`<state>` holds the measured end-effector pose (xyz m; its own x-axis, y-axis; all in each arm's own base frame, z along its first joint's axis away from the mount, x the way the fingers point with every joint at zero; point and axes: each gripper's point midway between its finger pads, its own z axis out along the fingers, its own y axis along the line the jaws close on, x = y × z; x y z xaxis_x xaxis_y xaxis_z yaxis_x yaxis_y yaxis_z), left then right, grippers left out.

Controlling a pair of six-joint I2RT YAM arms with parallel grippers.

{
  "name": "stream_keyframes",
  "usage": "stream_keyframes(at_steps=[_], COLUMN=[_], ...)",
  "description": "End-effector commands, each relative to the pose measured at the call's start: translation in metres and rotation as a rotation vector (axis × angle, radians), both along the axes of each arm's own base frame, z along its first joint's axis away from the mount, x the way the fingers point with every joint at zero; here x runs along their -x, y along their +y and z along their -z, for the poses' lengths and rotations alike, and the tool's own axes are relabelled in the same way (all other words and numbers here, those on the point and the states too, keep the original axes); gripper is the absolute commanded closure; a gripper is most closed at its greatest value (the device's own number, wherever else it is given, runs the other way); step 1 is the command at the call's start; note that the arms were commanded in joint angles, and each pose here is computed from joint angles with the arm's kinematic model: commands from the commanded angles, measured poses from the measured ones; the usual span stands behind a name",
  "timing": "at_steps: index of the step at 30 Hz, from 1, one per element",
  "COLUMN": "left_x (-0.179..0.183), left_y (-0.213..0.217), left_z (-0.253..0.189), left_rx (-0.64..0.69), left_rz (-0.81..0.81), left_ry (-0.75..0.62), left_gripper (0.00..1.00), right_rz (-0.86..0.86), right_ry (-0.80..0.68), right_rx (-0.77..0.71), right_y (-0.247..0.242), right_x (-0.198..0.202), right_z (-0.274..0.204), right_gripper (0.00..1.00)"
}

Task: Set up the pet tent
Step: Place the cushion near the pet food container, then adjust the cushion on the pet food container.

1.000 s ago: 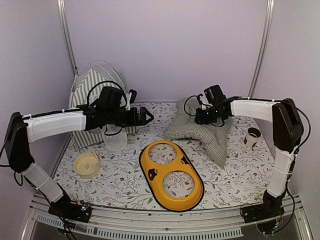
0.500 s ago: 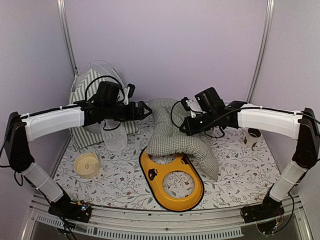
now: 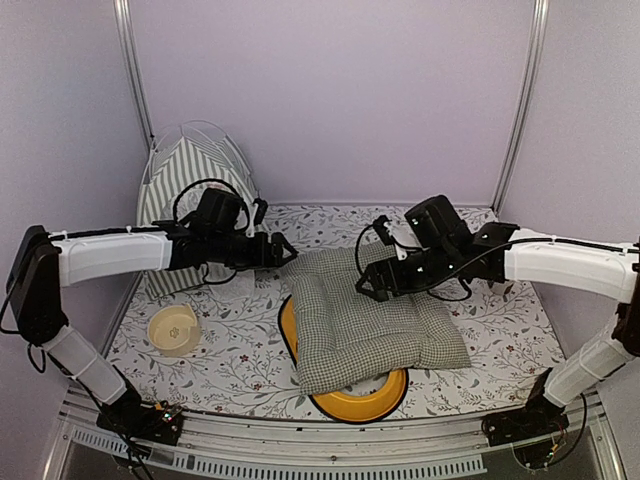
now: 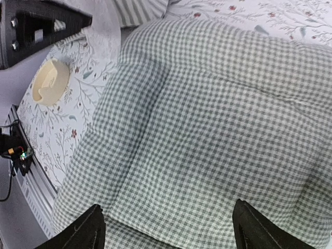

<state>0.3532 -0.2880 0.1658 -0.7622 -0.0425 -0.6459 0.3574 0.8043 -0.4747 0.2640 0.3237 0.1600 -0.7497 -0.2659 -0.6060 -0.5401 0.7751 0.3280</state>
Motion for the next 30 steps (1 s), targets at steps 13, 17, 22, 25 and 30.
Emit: stream_keyframes(at_steps=[13,17,22,25,30], left_x=[0.017,0.017,0.013,0.008,0.007], left_y=[0.001,-0.011,-0.033,-0.039,-0.055], left_z=[0.034,0.047,0.056,0.065,0.072], left_rx=[0.049,0.063,0.067,0.046,0.049], left_rz=[0.002,0.028,0.064,0.059,0.09], left_ry=[0.095,0.121,0.138,0.143,0.147], left_gripper=[0.08,0.1,0.13,0.16,0.2], right_rz=[0.371,0.4,0.4,0.391,0.338], right_ry=[-0.146,-0.14,-0.101,-0.042,0.008], right_rx=[-0.214,-0.256,-0.278,-0.276,-0.306], right_y=[-0.125,-0.14,-0.147,-0.146,-0.133], right_x=[-0.107,-0.124,-0.145,-0.155,-0.16], right_z=[-0.025,-0.013,0.017,0.039,0.055], right_gripper=[0.01,0.01,0.1,0.16,0.21])
